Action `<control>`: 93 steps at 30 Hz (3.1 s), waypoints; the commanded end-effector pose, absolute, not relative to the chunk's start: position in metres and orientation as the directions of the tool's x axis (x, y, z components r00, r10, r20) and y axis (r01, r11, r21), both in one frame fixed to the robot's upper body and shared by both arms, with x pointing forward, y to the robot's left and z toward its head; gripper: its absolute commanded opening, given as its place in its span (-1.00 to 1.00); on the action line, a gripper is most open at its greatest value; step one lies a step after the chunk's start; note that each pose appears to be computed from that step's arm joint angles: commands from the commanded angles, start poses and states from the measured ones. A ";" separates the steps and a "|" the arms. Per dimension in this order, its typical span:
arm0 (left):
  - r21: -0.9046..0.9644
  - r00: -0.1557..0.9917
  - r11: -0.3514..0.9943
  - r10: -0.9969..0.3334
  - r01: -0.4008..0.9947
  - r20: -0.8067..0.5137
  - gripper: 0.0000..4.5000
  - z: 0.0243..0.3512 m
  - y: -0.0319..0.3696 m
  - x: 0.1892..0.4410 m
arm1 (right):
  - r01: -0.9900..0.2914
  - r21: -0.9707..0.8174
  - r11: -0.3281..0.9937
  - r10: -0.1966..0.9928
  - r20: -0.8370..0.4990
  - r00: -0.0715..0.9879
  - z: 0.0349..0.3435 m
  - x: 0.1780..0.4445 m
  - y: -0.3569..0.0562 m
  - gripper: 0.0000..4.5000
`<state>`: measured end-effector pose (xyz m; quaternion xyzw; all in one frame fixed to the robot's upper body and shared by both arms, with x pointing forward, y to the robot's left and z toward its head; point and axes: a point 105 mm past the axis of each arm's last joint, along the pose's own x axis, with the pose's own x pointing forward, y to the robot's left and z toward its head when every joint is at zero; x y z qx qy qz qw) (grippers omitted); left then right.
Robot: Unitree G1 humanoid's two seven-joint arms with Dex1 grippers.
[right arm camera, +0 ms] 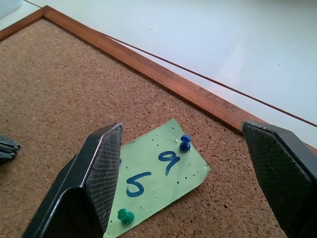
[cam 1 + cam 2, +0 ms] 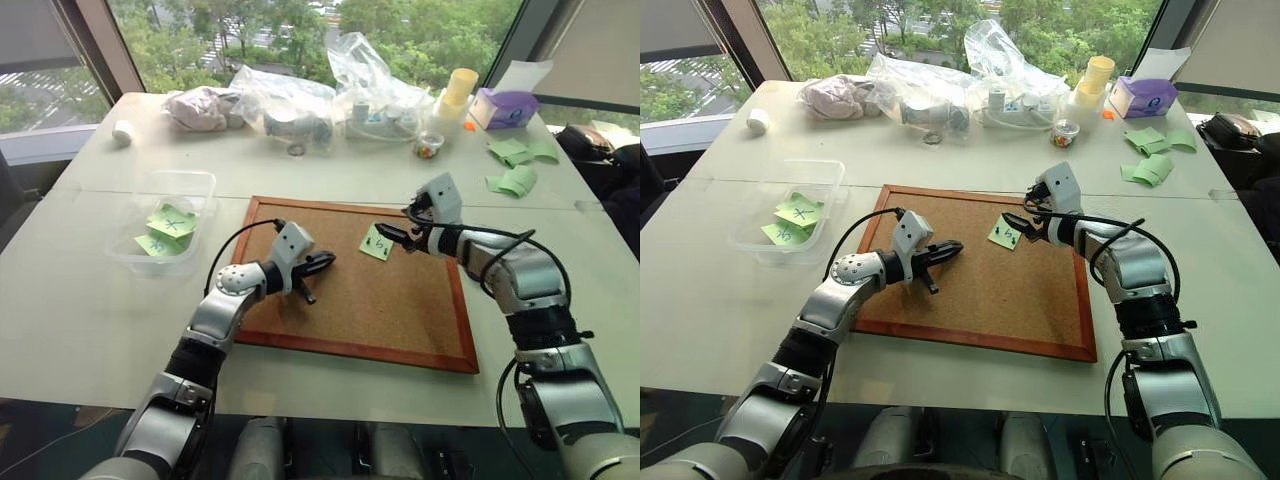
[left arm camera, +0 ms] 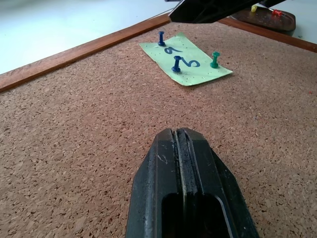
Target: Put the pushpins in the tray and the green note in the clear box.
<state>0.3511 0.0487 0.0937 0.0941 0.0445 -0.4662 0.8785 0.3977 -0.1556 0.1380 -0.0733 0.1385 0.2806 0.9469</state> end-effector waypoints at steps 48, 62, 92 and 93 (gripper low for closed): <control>0.105 0.593 0.591 -0.752 0.800 -0.287 -1.00 0.059 0.051 0.346 | -0.091 -0.051 0.994 0.077 -0.235 0.969 0.145 0.340 -0.304 -0.98; 0.117 0.599 0.593 -0.749 0.797 -0.285 -1.00 0.061 0.054 0.347 | -0.116 -0.026 0.993 0.105 -0.265 0.959 0.124 0.342 -0.296 0.99; 0.131 0.620 0.611 -0.733 0.781 -0.280 -1.00 0.062 0.059 0.346 | -0.567 -0.063 0.821 0.536 -0.254 0.805 0.101 0.353 -0.141 0.26; 0.132 0.621 0.612 -0.732 0.780 -0.280 -1.00 0.062 0.060 0.346 | -0.567 -0.067 0.821 0.535 -0.257 0.805 0.099 0.353 -0.142 0.05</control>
